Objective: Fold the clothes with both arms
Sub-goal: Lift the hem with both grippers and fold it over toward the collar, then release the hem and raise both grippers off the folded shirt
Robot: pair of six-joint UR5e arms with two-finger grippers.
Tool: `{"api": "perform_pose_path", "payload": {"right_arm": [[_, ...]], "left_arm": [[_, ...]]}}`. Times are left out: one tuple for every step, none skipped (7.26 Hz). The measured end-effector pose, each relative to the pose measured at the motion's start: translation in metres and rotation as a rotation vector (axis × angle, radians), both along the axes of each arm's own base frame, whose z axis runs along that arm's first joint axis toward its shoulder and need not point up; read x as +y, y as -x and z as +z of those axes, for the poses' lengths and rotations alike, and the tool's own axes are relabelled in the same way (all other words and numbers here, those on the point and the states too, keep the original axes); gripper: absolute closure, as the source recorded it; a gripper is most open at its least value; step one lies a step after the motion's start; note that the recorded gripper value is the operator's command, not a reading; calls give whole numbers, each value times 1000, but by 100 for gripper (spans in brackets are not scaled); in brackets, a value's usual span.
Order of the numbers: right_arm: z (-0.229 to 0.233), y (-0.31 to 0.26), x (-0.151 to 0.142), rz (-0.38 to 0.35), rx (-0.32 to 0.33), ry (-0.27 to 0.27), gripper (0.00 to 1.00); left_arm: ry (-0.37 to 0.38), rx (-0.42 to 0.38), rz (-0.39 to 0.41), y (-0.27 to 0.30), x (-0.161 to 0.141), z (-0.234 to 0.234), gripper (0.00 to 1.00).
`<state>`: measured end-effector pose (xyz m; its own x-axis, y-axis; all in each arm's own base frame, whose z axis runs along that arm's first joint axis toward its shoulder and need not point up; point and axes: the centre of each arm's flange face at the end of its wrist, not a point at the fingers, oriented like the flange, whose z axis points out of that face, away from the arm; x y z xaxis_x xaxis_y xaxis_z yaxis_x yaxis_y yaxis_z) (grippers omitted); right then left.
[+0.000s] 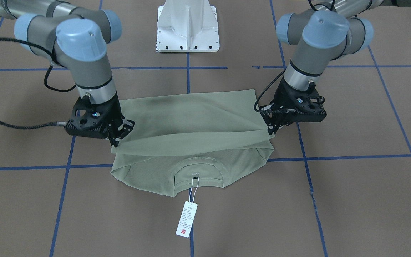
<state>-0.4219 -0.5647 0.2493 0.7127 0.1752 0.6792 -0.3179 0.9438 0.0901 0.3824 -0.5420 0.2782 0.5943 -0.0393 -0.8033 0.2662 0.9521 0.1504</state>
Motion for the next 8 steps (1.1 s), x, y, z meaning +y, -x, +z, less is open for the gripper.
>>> {"api": "perform_pose_path", "payload": {"right_arm": [[12,16,-24,6,13,8,100],[25,28,-42,9,31,19,100],[39,37,-52,9,42,25,100],[52,43,-58,9,47,28,100],[63,47,-61,7,51,30,100],[70,48,-62,6,56,33,72],[73,49,-63,3,60,34,1],[73,48,-64,0,60,31,0]], "left_arm": [[1,-23,-17,-15,-18,20,100],[2,-45,-32,-30,-36,41,100],[-2,-58,-39,-43,-50,59,100],[-12,-64,-35,-50,-57,73,100],[-24,-67,-27,-54,-59,80,100],[-35,-69,-19,-55,-59,82,6],[-51,-73,-5,-55,-59,83,0],[-74,-75,15,-54,-57,82,0]]}}
